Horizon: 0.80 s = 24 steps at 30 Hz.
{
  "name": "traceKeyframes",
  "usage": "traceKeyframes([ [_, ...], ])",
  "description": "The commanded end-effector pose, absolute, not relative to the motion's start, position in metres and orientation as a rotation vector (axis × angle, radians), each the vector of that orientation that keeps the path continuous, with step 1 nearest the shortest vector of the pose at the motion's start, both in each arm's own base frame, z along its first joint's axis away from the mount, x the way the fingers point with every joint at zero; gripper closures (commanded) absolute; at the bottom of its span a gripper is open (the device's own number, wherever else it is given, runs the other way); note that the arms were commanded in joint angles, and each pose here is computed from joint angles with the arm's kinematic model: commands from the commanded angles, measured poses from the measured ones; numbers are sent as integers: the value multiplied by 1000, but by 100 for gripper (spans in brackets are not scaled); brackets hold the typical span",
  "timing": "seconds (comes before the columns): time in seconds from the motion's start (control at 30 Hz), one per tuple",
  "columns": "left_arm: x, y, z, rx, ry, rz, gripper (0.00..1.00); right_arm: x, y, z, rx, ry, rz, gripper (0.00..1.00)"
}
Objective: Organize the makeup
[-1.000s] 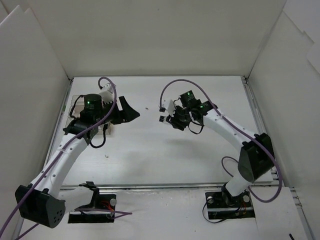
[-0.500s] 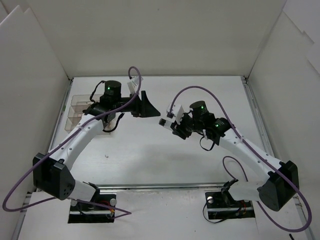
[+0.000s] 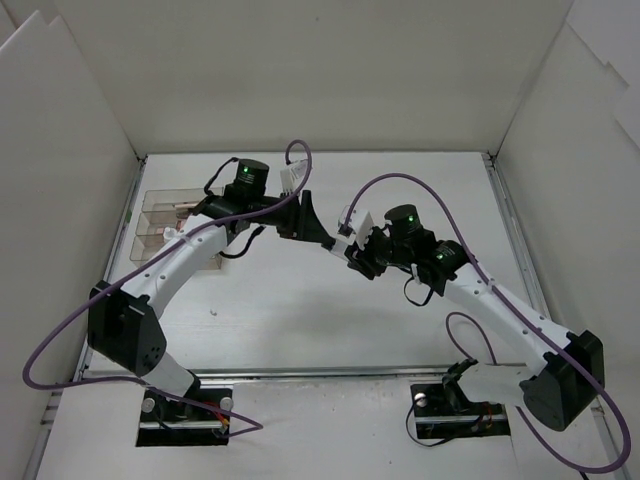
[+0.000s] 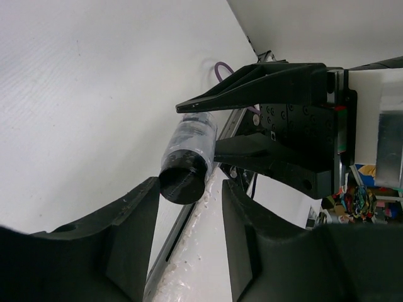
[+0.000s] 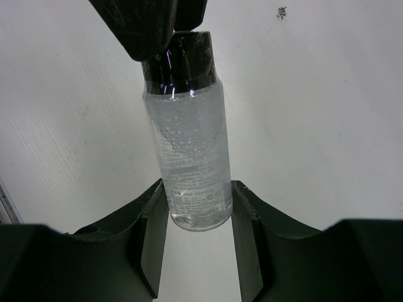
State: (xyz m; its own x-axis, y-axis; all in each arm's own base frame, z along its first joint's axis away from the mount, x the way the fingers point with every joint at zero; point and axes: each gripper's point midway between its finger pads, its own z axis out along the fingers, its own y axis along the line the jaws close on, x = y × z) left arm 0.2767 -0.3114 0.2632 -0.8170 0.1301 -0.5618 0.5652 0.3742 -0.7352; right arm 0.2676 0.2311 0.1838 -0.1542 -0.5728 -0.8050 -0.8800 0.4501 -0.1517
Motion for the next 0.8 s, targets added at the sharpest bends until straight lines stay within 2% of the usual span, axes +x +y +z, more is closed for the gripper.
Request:
traceKeyframes([
  [0.0,267,-321,289,712,2136,-1448,61,277,243,223,-1162,1705,459,100],
  [0.07,269,-320,287,710,2148,-1428,60,278,244,226,-1159,1697,464,100],
  [0.27,279,-317,273,655,2210,-1324,49,276,245,228,-1150,1691,476,100],
  [0.5,285,-317,266,636,2232,-1294,48,275,245,230,-1142,1685,476,100],
  [0.77,287,-313,259,613,2233,-1250,42,274,243,228,-1142,1687,468,100],
])
